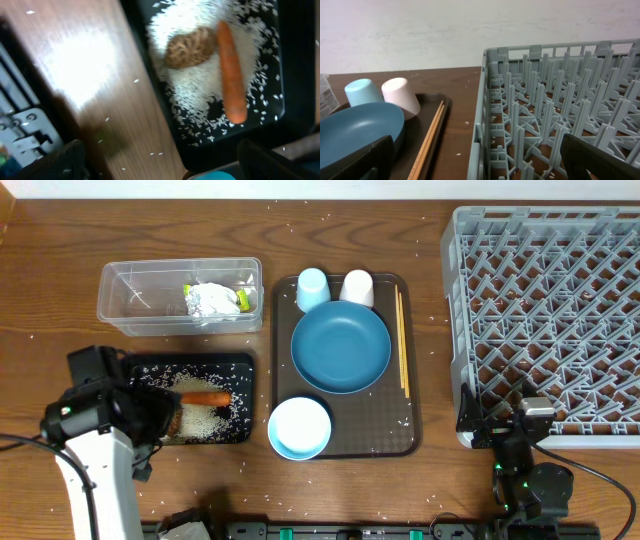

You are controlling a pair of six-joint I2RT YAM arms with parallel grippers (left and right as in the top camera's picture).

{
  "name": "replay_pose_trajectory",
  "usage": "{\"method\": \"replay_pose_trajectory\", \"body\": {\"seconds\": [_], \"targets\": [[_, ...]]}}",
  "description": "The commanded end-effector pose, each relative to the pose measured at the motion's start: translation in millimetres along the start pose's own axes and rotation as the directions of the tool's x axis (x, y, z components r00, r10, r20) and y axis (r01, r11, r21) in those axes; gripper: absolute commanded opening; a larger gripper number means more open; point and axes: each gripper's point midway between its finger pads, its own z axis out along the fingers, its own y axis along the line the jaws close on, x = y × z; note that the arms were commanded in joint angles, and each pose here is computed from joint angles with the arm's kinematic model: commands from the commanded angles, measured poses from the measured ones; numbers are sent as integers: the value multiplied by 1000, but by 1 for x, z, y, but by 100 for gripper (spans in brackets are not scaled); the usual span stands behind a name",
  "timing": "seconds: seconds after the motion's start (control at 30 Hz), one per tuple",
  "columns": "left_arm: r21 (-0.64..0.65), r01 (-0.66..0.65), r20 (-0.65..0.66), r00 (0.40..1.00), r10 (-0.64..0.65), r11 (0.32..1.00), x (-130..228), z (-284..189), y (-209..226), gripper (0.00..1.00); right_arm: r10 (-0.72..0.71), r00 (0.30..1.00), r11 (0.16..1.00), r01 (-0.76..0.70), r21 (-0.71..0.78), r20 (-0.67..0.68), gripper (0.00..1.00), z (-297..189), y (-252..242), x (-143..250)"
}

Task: Sort waste into correct bins and load items into the dishwasher rack

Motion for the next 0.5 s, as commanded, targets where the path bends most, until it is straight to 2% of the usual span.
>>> {"method": "replay_pose_trajectory", "body": {"seconds": [0.0, 0.47], "targets": [[-36, 38, -6, 999, -39, 999, -4, 1, 13, 98, -12, 1000, 1000, 12, 9, -3, 99, 0, -2, 1], [-71, 57, -32, 998, -60, 996, 1, 1, 23, 98, -12, 1000, 1000, 12, 9, -3, 99, 0, -2, 1]]}}
